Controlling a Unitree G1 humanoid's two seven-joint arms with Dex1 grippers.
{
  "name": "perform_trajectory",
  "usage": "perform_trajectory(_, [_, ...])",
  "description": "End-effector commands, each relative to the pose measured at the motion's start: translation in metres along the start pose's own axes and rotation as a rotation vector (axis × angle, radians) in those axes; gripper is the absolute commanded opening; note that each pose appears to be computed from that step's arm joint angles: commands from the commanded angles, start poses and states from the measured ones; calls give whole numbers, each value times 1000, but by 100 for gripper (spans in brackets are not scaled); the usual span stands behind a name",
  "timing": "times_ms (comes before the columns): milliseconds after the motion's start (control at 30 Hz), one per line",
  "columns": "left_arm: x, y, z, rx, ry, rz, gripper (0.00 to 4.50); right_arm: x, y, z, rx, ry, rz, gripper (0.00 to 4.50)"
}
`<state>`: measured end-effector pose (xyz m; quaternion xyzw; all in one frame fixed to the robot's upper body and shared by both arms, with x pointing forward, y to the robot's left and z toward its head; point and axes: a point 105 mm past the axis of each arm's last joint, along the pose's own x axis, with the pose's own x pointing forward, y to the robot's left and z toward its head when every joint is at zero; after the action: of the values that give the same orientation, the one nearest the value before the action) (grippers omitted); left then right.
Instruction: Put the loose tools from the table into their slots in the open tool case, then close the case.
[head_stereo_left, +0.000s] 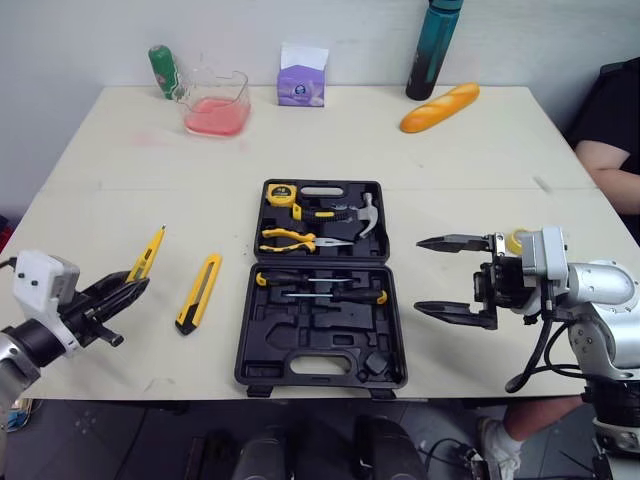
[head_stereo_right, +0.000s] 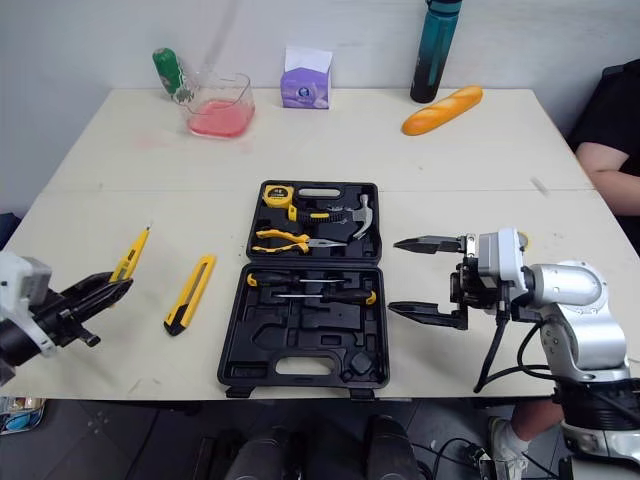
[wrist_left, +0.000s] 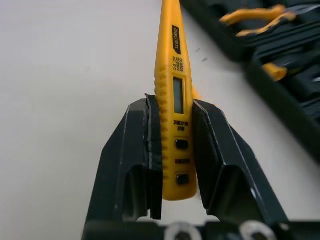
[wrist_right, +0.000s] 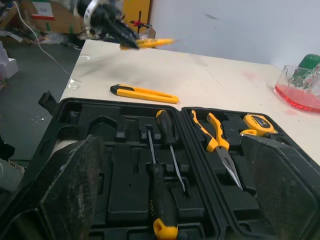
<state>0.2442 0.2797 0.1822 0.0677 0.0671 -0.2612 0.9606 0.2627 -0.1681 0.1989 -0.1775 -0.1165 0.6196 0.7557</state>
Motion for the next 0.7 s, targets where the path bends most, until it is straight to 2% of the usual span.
perform_trajectory(33, [13,-30,24,85,-24,-238,52,-12,-3,11,-51,6,-56,450])
perform_trajectory(233, [33,-60,31,132,41,-489,52,-25,6,12,-44,47,-80,450])
perform_trajectory(367, [55,-91,33,255,132,-719,52,-42,21,5,-15,104,-101,450])
perform_trajectory(467, [62,-97,35,269,145,-772,52,-43,27,5,-10,112,-100,450])
perform_trajectory(600, [86,-108,26,342,240,-833,52,-42,39,5,4,118,-99,450])
perform_trajectory(700, [98,-106,20,374,295,-831,52,-38,41,5,4,117,-99,450])
